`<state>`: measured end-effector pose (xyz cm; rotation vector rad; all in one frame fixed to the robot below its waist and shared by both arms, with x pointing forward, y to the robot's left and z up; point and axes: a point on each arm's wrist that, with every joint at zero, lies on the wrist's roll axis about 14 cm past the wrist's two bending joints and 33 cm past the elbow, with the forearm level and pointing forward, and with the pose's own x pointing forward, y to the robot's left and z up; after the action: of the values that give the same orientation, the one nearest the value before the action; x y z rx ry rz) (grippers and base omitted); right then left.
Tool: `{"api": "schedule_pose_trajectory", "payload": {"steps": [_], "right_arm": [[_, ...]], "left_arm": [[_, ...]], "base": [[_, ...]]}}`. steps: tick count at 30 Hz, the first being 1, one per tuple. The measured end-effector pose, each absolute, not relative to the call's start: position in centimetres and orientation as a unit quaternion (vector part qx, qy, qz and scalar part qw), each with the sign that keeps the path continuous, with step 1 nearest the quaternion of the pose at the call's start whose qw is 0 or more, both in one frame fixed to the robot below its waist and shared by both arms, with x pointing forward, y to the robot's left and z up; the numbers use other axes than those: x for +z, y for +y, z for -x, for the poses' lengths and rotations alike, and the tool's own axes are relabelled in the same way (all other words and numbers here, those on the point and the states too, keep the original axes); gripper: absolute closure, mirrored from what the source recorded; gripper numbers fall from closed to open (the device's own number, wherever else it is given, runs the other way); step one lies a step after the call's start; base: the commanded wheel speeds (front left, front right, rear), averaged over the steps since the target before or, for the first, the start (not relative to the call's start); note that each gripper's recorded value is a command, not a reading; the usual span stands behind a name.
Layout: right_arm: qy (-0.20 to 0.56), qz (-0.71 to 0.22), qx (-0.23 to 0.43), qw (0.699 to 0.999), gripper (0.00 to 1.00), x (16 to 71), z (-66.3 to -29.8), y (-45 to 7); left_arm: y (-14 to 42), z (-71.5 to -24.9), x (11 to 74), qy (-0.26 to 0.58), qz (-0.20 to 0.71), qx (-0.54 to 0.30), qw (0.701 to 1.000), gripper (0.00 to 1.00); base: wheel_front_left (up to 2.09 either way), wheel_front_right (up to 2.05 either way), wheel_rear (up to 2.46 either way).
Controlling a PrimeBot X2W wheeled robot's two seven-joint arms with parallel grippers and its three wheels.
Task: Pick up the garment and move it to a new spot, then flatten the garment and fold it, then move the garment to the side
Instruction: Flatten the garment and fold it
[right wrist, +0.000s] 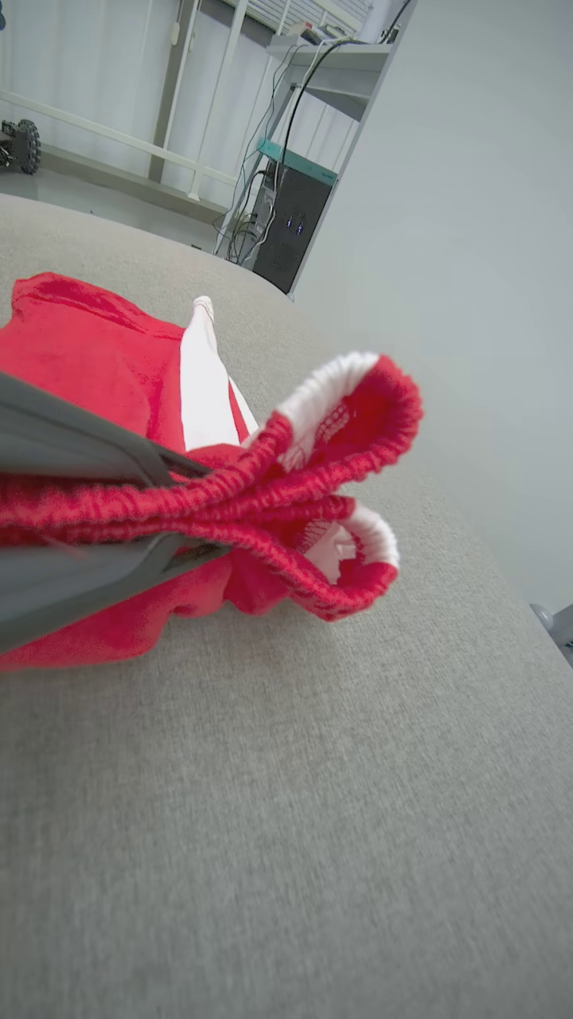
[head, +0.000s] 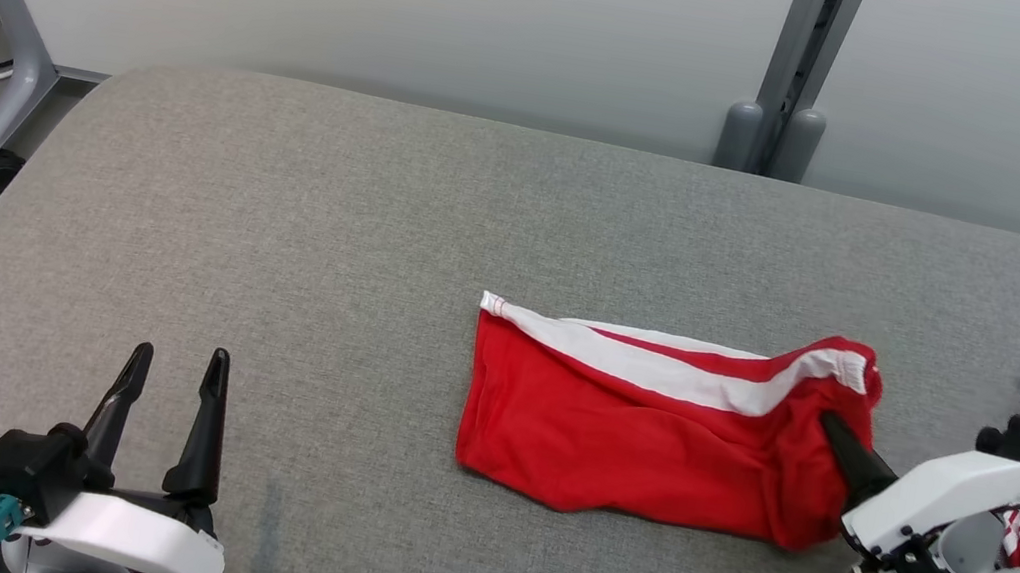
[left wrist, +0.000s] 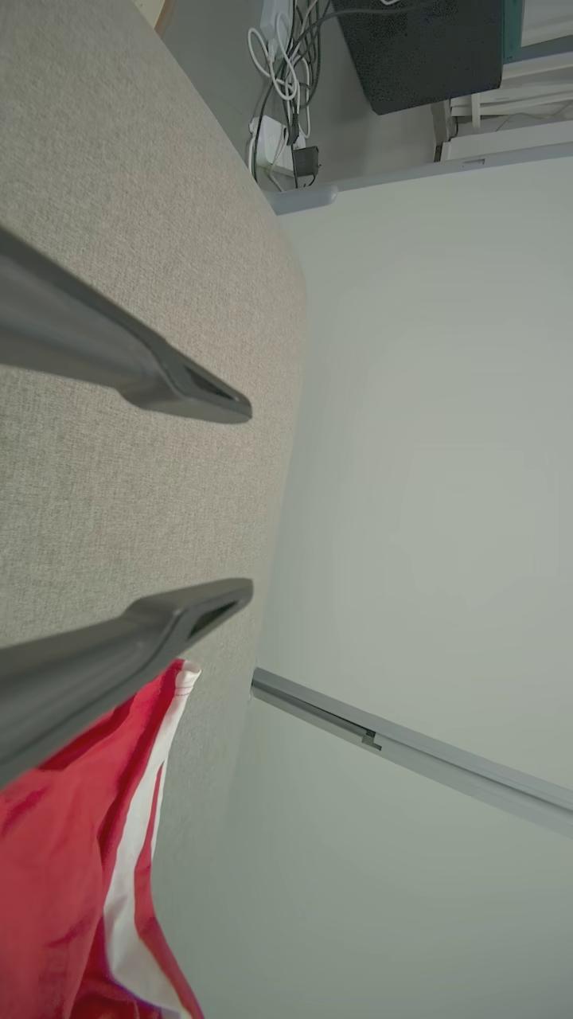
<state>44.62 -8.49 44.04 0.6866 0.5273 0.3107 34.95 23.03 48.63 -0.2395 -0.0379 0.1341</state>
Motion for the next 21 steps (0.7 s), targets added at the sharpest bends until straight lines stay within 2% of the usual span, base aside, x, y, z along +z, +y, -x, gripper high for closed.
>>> {"api": "schedule_pose_trajectory", "payload": {"steps": [12,16,21], "right_arm": [[0.239,-0.436,0.219,0.839,1.0,47.8,-46.1,-0.9],[0.254,-0.447,0.248,0.821,1.0,48.2,-46.3,2.3],[0.292,-0.427,0.266,0.813,1.0,46.5,-45.9,5.3]], "left_arm": [[24.3,-34.0,47.6,-0.005,0.122,0.089,0.988,0.0],[25.1,-33.3,47.2,0.001,0.125,0.105,0.987,0.0],[26.2,-32.2,46.9,0.006,0.129,0.129,0.983,0.0]], "base": [[0.0,0.0,0.0],[0.0,0.0,0.0],[0.0,0.0,0.0]]}}
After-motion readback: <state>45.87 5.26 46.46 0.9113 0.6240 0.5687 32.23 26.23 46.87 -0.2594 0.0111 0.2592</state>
